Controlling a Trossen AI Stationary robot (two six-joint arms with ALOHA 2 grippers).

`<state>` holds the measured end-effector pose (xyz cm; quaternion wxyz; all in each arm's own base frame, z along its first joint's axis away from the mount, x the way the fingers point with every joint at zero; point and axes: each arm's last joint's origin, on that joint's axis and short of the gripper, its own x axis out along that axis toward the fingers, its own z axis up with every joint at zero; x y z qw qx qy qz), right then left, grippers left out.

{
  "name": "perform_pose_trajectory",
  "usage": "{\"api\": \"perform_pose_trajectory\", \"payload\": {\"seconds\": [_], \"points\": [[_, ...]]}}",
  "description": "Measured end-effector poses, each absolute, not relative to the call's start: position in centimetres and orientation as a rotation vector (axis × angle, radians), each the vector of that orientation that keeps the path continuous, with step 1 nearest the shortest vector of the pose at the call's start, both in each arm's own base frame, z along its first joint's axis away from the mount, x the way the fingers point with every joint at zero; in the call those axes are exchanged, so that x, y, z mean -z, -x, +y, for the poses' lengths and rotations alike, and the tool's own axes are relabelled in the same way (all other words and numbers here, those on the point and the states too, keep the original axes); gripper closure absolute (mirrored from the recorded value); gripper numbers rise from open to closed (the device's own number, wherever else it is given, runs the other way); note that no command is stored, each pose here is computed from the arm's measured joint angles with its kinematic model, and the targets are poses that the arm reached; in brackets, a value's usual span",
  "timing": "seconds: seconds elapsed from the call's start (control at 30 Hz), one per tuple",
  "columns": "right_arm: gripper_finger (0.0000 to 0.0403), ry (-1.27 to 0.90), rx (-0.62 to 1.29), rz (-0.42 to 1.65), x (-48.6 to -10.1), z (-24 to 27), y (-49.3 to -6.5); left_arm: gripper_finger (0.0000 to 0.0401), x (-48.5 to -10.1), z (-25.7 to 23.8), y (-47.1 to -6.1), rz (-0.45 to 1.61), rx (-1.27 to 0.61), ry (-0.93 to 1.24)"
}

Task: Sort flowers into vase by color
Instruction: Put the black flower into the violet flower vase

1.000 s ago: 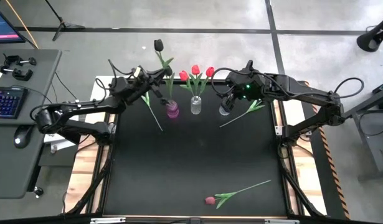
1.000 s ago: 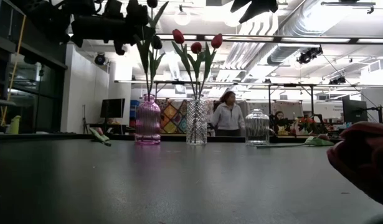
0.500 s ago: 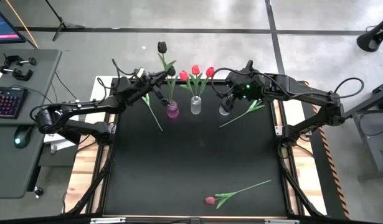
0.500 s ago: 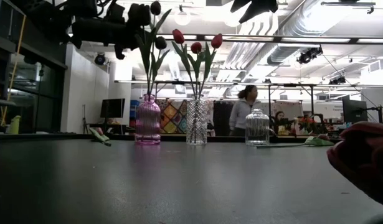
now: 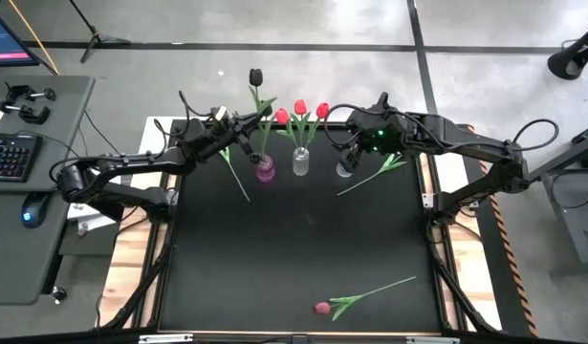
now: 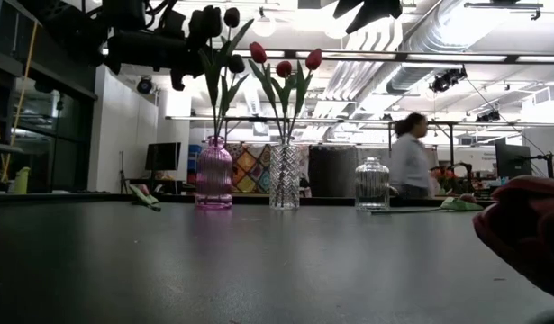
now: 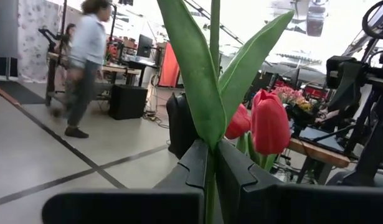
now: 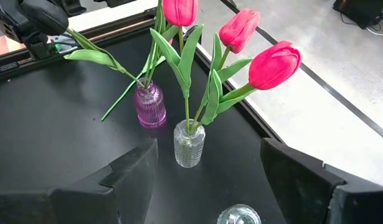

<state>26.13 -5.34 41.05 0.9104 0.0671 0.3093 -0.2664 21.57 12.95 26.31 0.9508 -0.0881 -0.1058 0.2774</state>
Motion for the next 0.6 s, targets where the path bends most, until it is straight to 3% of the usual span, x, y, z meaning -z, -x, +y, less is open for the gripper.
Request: {"api": "perform_pose_trajectory", "payload": {"seconds": [0.27, 0.6], "points": [[0.0132, -0.138, 0.551, 0.638, -41.04, -5.34, -26.14, 0.0379, -26.28, 12.97, -21.56, -0.204, -0.576, 0.147], [0.0132, -0.149, 0.555, 0.635, -41.04, -5.34, -26.14, 0.0281, -26.63, 12.34, -20.94, -0.146, -0.502, 0.149]]}}
